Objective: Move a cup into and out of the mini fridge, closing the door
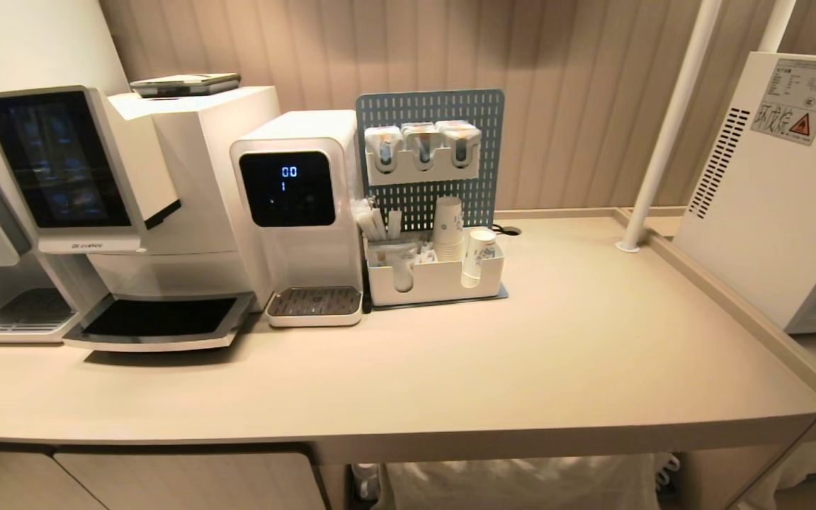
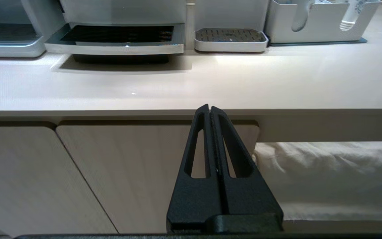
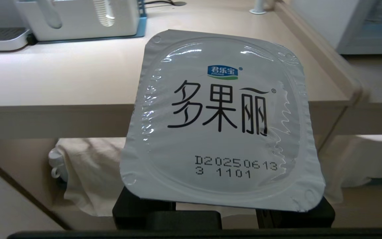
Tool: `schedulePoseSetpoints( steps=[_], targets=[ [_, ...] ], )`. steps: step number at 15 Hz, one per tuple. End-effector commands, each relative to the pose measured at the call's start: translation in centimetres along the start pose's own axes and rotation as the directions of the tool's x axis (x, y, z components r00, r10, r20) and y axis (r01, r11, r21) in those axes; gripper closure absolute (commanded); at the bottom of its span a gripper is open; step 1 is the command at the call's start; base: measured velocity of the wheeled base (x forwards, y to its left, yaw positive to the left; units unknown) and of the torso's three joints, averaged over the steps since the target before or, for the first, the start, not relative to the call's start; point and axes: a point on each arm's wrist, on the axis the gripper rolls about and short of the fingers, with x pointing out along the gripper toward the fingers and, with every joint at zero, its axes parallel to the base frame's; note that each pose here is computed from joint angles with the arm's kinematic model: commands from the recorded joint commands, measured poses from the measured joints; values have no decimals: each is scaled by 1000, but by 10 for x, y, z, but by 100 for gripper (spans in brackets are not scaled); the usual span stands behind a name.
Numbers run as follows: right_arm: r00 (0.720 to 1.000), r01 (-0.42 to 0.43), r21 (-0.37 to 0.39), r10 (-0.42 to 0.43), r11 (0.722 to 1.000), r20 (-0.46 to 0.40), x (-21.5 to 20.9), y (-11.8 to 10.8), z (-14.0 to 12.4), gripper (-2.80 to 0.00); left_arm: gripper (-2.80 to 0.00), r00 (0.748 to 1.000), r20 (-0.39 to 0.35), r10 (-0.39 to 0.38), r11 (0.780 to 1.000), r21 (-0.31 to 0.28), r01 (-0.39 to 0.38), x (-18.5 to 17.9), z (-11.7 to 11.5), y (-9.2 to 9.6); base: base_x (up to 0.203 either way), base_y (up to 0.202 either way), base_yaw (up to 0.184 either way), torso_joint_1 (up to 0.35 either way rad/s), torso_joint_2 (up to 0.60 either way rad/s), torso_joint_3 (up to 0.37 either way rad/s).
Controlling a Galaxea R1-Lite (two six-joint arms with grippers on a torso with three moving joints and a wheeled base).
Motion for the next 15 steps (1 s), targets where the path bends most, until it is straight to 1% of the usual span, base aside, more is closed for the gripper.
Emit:
schedulePoseSetpoints(
  steps=[1, 15],
  targets=[
    [1000, 0, 0, 0, 1000, -3, 0, 0, 0, 0, 0, 1000, -2, 1, 1000, 1, -1, 0, 0, 0, 1, -167, 1, 34, 3, 7],
    [1000, 0, -1, 0, 1000, -4, 0, 0, 0, 0, 0, 1000, -2, 1, 1000, 1, -1, 0, 0, 0, 0, -194, -1, 2, 3, 2]
  ],
)
